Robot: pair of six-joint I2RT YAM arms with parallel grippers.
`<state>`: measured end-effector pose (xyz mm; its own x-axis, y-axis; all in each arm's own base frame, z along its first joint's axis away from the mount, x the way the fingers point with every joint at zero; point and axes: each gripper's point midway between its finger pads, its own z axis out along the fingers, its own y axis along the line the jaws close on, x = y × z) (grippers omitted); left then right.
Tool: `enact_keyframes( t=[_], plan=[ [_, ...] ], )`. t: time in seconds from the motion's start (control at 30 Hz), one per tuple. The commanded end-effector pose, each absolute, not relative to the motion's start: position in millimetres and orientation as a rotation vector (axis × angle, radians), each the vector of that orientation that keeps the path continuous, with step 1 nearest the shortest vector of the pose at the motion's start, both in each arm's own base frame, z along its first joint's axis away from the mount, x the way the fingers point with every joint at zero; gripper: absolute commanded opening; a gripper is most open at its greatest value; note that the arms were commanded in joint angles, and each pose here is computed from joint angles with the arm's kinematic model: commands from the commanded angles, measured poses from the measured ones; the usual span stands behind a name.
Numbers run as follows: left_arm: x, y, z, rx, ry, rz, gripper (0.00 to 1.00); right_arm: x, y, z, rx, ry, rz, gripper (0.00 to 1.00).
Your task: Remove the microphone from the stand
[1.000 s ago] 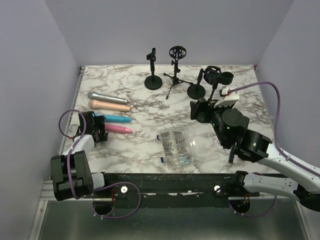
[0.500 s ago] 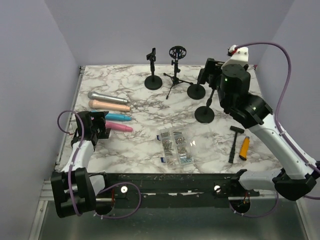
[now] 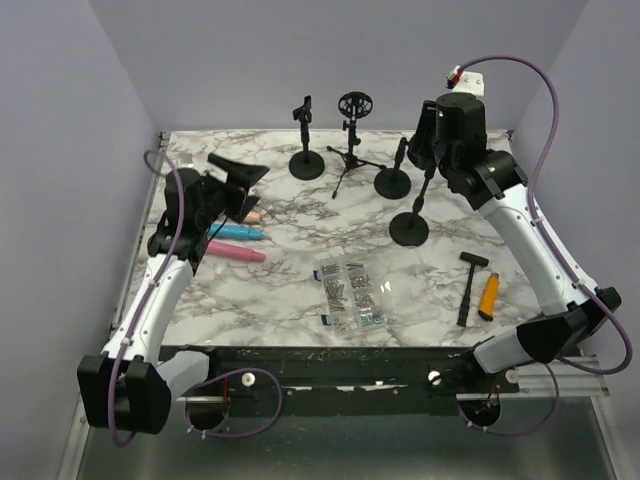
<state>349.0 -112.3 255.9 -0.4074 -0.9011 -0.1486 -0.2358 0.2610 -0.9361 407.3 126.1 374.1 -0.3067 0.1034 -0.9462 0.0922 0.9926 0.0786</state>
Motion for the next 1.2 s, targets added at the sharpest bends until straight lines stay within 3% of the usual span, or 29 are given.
enact_keyframes(
  t=[0.0,0.27,0.57,0.8,0.93,1.17],
  plan=[
    [350.3,-177.5,342.5,-0.423,1.849,-1.205,0.89,402.2,115.0,357.7,0.15,1.931,-0.032,0.52],
    [337.5,-219.6,339.8,-0.046,1.915,-1.186,0.88,398.5,96.7,281.3,0.163,2.069,-0.084,0.4],
    [329.8,-212.3,341.8,0.013,1.863,-1.12,0.88,366.8,105.5,172.7,0.145,2.286,-0.031,0.37],
    [326.9,-219.9,338.6,0.023,1.877,-1.184,0.87,355.5,105.9,141.4,0.157,2.338,-0.02,0.37],
    [325.9,-217.6,342.5,0.042,1.856,-1.159,0.88,371.1,122.6,165.6,0.1,2.306,0.057,0.46],
    [331.9,-207.8,340.1,0.048,1.849,-1.06,0.88,394.8,132.1,276.6,0.1,2.092,0.15,0.78]
  ],
)
